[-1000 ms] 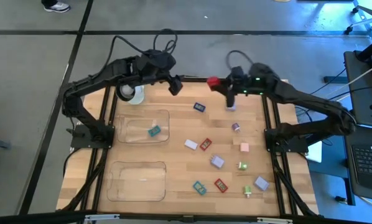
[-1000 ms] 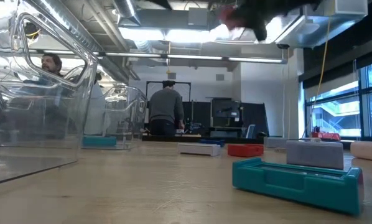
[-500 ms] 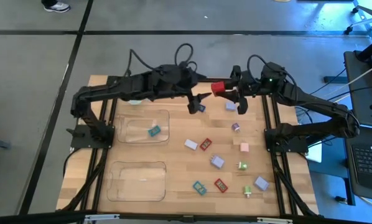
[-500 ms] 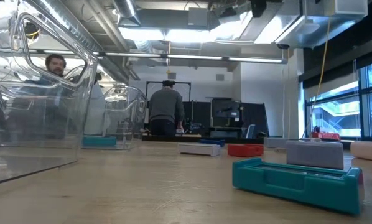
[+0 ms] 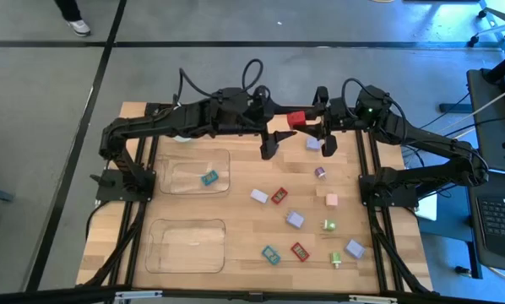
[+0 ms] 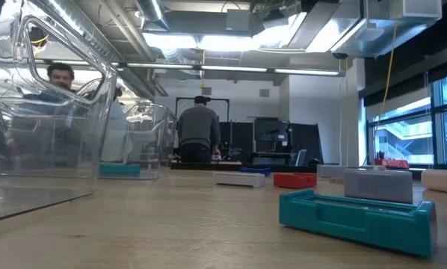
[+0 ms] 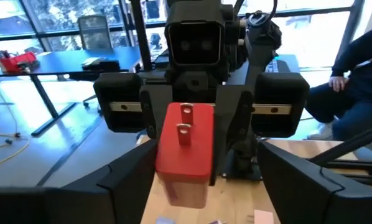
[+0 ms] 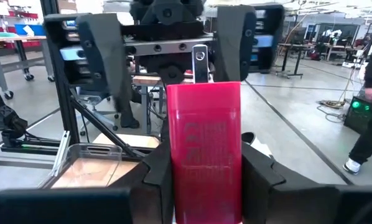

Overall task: Pick & Place Office items
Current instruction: Put the red charger adapter into the bottom transparent bin

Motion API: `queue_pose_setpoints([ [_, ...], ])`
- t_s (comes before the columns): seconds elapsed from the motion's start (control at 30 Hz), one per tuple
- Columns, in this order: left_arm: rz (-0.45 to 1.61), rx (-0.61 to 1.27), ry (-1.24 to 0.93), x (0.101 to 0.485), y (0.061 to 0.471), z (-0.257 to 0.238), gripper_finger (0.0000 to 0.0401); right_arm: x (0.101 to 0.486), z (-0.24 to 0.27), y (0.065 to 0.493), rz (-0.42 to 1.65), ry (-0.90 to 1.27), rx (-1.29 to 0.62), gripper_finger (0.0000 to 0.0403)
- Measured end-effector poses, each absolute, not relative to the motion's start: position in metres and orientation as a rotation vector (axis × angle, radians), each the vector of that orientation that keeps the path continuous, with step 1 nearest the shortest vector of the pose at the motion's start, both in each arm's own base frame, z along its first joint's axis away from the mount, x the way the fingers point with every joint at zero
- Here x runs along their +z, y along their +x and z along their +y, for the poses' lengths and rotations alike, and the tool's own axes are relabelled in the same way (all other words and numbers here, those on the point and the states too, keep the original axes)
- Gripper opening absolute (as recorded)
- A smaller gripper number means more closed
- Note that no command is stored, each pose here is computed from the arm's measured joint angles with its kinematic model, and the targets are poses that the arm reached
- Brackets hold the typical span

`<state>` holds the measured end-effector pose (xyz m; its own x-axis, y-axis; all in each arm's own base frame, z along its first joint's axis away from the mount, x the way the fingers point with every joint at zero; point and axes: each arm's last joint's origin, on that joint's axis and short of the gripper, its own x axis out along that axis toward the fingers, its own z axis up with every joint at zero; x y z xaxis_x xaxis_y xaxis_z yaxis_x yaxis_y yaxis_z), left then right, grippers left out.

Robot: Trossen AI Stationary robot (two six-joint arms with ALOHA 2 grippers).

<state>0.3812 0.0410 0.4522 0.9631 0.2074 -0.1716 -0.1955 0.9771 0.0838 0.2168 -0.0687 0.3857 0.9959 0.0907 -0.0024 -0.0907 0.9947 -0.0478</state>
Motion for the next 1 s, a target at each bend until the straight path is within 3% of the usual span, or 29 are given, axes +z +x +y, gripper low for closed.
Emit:
queue_pose_setpoints([
  [0.73,0.161,0.205,0.076,0.4517,0.3844,0.0468,0.012,0.3887,-0.0681,0.2167,-0.03,-0.052,0.109,0.0117],
  [1.0,0.153,0.193,0.074,0.451,0.3864,0.0472,0.012,0.3889,-0.0682,0.2165,-0.029,-0.018,0.103,0.0149],
])
